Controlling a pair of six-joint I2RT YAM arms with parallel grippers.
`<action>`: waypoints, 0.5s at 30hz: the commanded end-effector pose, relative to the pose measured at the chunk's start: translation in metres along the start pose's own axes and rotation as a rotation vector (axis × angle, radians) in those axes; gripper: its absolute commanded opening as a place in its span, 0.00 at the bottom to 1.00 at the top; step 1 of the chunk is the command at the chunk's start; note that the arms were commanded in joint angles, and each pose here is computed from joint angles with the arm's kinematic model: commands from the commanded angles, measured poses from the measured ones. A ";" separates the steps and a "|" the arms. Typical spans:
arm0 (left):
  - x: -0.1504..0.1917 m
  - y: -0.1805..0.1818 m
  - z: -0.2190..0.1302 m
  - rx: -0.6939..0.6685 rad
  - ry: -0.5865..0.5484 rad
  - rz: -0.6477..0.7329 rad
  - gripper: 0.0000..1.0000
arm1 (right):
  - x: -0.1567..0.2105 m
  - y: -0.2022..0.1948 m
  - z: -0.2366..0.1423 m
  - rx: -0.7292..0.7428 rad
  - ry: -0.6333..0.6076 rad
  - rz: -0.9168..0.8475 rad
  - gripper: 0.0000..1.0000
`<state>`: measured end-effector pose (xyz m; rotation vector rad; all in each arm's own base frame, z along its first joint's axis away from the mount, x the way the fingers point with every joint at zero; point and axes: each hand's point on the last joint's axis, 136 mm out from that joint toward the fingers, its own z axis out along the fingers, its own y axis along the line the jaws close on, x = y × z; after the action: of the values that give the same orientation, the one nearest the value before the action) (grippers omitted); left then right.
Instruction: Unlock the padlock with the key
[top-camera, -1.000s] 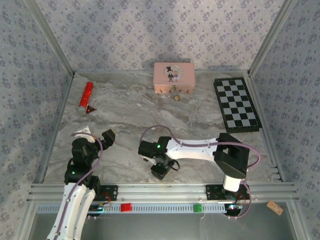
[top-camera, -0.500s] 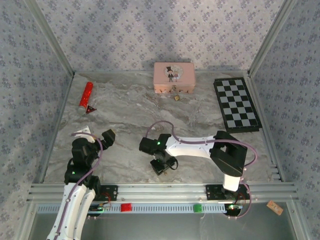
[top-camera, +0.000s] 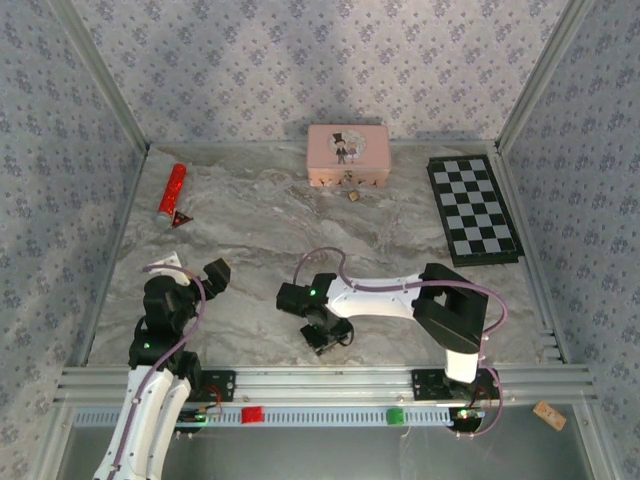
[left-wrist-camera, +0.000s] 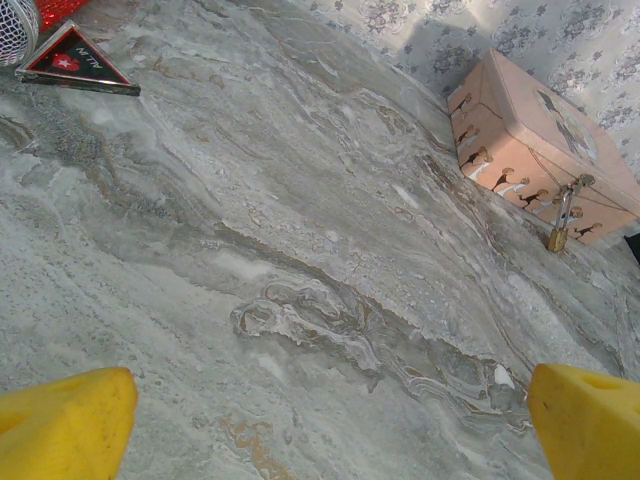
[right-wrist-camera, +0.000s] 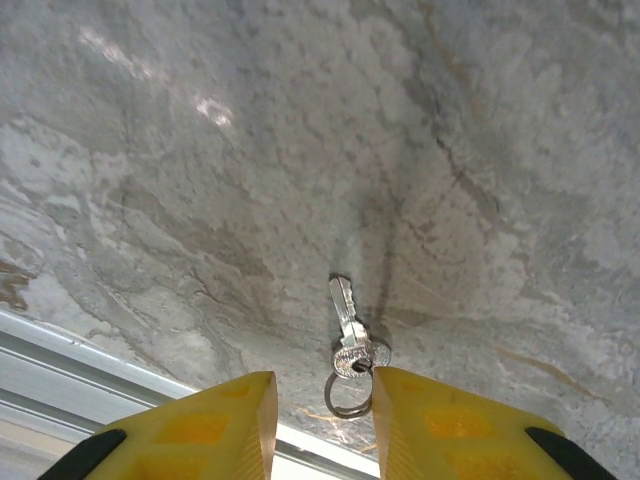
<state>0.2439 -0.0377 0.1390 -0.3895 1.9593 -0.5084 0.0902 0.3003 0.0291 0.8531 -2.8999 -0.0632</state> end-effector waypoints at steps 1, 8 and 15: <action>-0.004 -0.003 -0.001 0.016 -0.024 0.010 1.00 | 0.010 -0.011 0.003 0.052 0.036 0.053 0.32; -0.004 -0.004 -0.001 0.018 -0.024 0.010 1.00 | 0.017 -0.019 0.011 0.077 0.055 0.067 0.33; -0.004 -0.004 -0.002 0.021 -0.027 0.010 1.00 | 0.016 -0.017 0.017 0.073 0.070 0.072 0.32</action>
<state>0.2434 -0.0377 0.1381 -0.3890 1.9578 -0.5087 0.0859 0.2853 0.0174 0.7841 -2.8887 0.0196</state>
